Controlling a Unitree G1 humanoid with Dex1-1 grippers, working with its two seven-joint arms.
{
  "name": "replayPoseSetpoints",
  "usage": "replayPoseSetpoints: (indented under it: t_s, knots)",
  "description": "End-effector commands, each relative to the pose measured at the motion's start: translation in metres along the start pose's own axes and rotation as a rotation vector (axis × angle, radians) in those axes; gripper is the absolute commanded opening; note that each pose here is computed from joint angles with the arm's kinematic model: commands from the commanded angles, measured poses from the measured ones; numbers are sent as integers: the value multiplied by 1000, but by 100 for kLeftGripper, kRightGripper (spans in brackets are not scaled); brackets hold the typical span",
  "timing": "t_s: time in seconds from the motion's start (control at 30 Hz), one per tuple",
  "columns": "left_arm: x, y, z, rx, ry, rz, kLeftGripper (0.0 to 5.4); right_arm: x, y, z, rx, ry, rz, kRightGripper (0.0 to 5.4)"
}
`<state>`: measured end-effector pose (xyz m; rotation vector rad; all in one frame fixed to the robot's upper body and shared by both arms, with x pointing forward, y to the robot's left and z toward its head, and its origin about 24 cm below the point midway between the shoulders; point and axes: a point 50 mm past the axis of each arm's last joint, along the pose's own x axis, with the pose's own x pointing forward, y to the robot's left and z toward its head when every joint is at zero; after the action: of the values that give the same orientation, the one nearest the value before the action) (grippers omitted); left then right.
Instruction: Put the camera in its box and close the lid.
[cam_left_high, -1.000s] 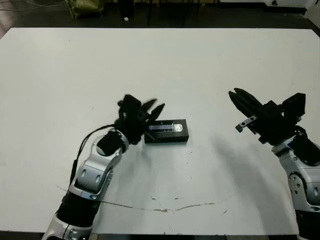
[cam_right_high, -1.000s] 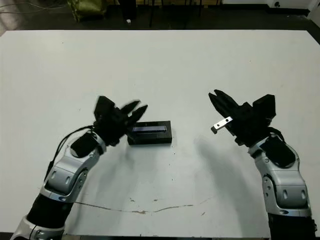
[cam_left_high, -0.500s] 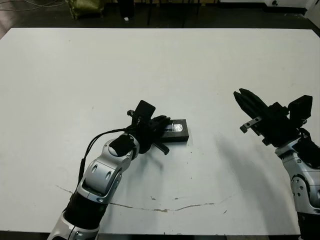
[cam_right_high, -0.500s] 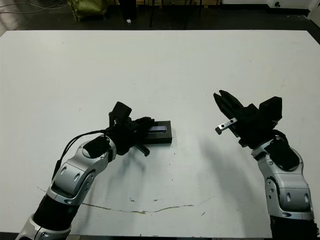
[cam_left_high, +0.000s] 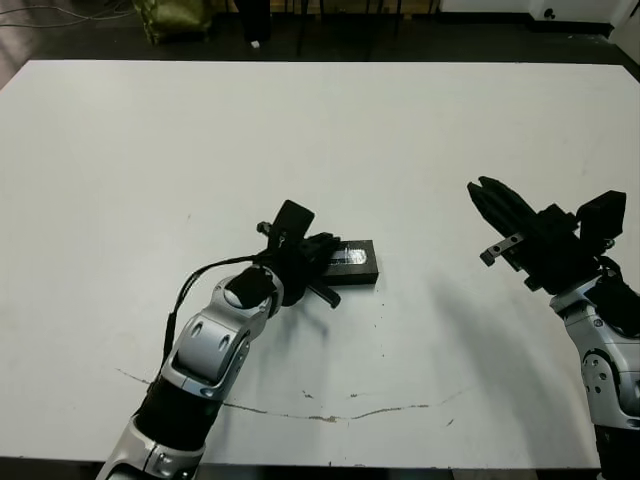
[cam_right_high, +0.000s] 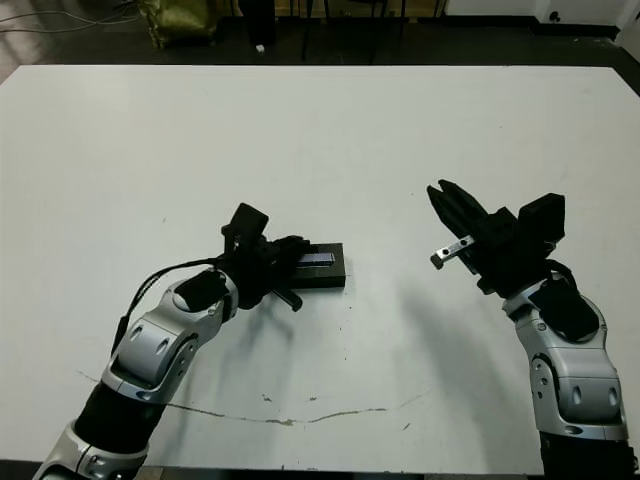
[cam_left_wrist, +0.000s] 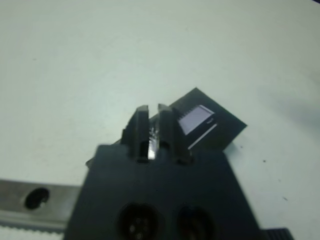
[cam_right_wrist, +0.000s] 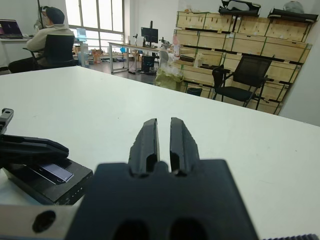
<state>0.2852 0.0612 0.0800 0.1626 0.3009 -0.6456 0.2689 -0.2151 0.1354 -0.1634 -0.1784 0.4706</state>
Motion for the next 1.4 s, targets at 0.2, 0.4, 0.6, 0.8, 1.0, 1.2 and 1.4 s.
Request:
replayPoseSetpoints:
  t_s: [0.2, 0.4, 0.6, 0.8, 1.0, 1.2, 1.4]
  knots:
    - [-5, -1, -49, -46, 225, 7, 1, -3, 4, -8, 17, 30, -3, 0]
    - [-26, 14, -38, -21, 56, 35, 1, -4, 7, -5, 16, 21, 1, 0]
    - [-66, 32, -20, -63, -123, 134, 1, -4, 10, -4, 29, 11, 18, 0]
    - [-101, 50, -7, -101, -269, 226, 1, -4, 15, -5, 54, 7, 36, 0]
    - [-129, 72, 1, -82, -447, 404, 1, -4, 20, -4, 50, -3, 48, 0]
    - [-141, 95, -5, 43, -662, 700, 1, -2, 26, -4, 26, 42, -25, 0]
    - [-139, 108, -22, 109, -719, 897, 1, -1, 35, 5, -246, -2, -263, 0]
